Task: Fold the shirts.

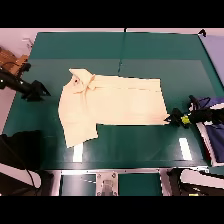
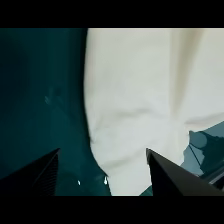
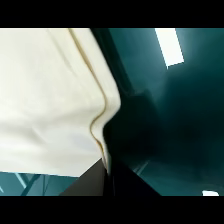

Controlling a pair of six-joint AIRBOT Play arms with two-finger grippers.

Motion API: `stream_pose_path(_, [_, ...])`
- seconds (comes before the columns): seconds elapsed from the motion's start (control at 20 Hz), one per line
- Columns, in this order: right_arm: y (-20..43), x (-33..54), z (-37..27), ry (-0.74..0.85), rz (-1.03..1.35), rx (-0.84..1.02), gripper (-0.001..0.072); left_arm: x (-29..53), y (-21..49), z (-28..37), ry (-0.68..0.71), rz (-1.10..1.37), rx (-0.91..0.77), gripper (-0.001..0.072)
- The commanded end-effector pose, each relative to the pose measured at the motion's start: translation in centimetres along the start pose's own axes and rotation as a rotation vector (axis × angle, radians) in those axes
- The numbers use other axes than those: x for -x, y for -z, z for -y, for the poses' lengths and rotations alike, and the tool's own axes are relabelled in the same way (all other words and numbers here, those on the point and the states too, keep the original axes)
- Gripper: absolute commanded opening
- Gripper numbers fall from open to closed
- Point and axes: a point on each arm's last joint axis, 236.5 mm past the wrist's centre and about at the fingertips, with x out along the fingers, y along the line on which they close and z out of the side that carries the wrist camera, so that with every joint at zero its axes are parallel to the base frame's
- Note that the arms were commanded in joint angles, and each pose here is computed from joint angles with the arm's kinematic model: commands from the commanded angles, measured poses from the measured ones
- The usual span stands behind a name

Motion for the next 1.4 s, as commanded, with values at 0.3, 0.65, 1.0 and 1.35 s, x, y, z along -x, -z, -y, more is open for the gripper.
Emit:
stream_pose_path(0.3, [-1.3, 1.0, 0.7, 0.003, 0.049, -0.01, 0.0017, -10.8, 3.7, 1.3, 0.081, -0.077, 0.09, 0.0606])
stream_pose_path(0.65, [-1.7, 1.1, -0.3, -0.041, 0.062, -0.01, 0.0017, -11.2, 4.6, 4.5, 0.132, -0.141, -0.005, 0.0023])
stream_pose_path(1.0, [-6.4, 15.7, -14.8, -0.259, 0.4, 0.304, 0.0017, 3.3, 0.7, 14.6, 0.081, 0.206, -0.316, 0.0022])
stream_pose_path(1.35, [5.6, 47.0, -36.1, -0.261, 1.319, 0.915, 0.0018, 34.0, 12.7, 38.2, -0.029, 1.217, -0.885, 0.0023])
